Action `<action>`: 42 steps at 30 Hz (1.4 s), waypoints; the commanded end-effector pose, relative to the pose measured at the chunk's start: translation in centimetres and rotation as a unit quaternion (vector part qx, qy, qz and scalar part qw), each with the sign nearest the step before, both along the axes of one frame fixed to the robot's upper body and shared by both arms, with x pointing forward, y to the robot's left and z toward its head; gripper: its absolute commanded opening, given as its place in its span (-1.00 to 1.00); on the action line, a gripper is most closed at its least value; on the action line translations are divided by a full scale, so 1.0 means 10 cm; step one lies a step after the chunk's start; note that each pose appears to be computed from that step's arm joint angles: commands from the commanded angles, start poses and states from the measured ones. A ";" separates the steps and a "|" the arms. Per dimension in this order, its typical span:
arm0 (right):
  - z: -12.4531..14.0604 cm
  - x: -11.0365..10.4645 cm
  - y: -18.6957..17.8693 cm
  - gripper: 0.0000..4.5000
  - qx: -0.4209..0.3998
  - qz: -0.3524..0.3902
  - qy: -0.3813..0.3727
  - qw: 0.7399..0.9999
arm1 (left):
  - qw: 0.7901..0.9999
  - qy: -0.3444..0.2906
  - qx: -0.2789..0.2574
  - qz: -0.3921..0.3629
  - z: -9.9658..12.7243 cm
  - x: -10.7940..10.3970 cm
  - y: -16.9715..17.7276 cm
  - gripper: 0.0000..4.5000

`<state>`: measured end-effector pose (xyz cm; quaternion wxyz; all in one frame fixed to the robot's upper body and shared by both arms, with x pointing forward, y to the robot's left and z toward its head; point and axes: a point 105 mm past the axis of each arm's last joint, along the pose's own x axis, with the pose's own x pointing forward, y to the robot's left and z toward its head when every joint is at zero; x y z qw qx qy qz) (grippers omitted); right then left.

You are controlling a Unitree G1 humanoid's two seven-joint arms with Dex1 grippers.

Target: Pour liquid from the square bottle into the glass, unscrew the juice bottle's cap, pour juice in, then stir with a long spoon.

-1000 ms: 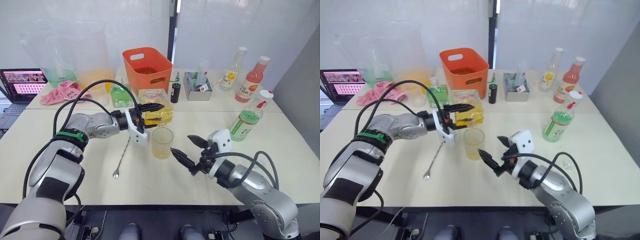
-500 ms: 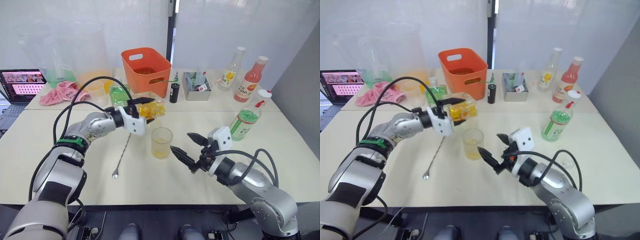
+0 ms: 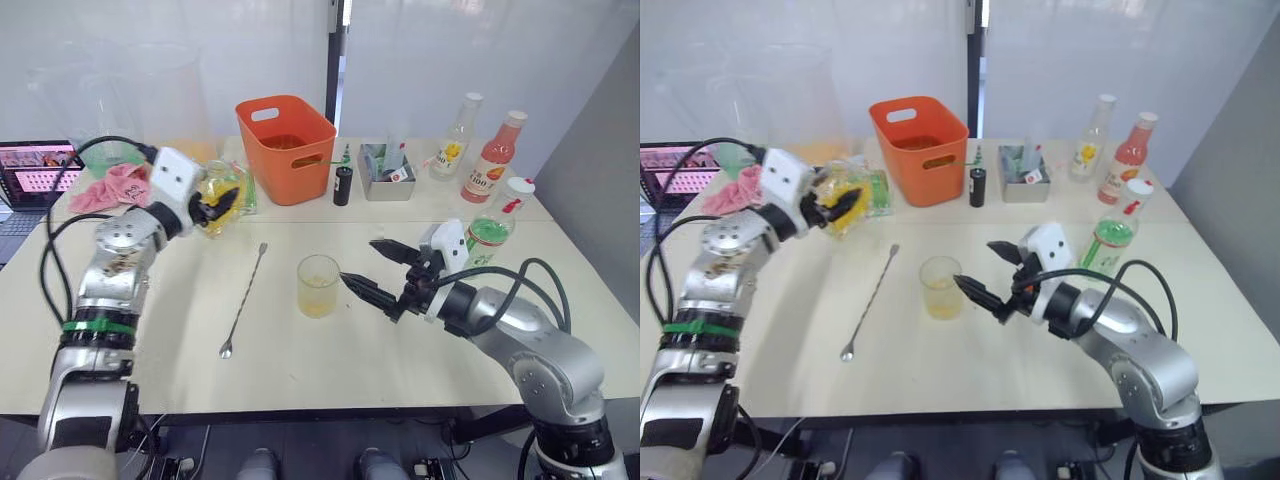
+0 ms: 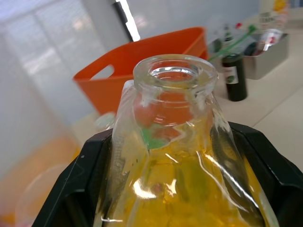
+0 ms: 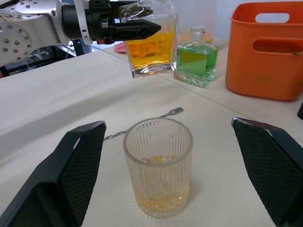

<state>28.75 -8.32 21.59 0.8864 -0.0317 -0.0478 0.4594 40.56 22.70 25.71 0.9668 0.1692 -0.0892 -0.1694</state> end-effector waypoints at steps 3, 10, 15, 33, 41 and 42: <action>0.13 -0.04 0.04 1.00 -0.008 0.045 -0.016 0.999 | 0.992 -0.018 -0.100 0.078 0.35 -0.34 0.26 0.27; 0.09 -0.04 0.05 1.00 -0.019 0.068 -0.008 0.997 | 0.976 0.016 -0.169 0.134 0.14 -0.57 0.41 0.27; 0.08 -0.05 0.07 1.00 -0.015 0.078 -0.008 0.997 | 0.971 0.022 -0.171 0.164 -0.08 -0.56 0.48 0.27; 0.05 -0.05 0.02 1.00 0.001 0.059 -0.002 0.998 | 0.971 0.066 -0.147 0.175 -0.56 -0.37 0.37 0.49; 0.04 -0.06 -0.03 1.00 0.007 0.038 -0.001 0.999 | 0.974 0.026 -0.161 0.159 -0.38 -0.41 0.33 0.99; 0.04 -0.06 -0.04 1.00 0.007 0.035 0.000 0.999 | 0.974 0.023 -0.162 0.157 -0.35 -0.42 0.33 0.99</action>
